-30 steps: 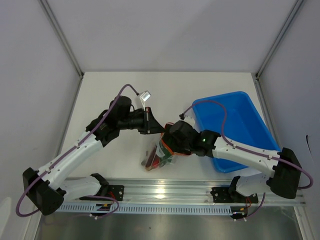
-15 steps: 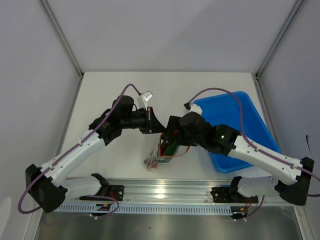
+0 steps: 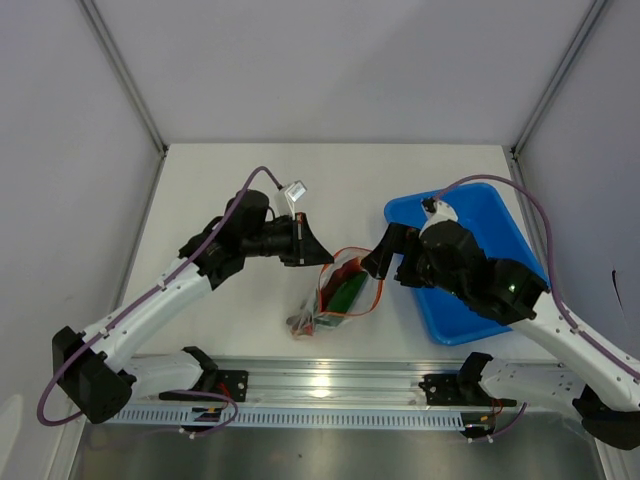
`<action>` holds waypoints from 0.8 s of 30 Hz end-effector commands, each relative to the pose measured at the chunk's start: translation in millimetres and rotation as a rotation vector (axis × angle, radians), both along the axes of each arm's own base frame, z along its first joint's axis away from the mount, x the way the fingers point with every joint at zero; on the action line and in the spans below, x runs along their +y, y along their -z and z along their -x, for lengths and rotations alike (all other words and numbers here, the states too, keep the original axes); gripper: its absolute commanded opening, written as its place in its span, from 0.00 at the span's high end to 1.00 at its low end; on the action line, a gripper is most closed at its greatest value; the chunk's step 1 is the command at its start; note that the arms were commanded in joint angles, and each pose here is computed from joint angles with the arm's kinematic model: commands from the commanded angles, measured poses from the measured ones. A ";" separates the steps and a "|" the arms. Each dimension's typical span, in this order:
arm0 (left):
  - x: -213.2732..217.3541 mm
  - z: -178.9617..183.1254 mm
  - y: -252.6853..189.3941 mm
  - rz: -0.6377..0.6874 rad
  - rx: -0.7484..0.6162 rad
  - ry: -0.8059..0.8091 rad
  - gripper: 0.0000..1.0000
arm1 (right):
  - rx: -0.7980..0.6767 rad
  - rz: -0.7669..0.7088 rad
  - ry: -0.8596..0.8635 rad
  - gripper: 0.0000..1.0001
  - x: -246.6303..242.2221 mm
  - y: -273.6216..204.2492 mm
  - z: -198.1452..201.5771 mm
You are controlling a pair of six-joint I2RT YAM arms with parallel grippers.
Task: Place the food in the zip-top bag and seal the zipper
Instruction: Adjust the zipper food storage bag at the center of the board.
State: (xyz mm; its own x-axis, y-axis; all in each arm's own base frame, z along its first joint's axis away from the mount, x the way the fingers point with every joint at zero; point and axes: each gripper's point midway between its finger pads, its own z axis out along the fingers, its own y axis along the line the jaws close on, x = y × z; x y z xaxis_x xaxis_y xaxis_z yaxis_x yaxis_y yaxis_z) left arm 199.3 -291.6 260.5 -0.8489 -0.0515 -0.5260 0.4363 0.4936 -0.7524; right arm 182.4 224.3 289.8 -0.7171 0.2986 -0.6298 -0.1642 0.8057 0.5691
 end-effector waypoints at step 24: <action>-0.2 -6.4 -28.0 0.041 -0.072 -0.009 0.99 | 0.318 -0.057 0.639 0.01 -146.3 90.8 -7.8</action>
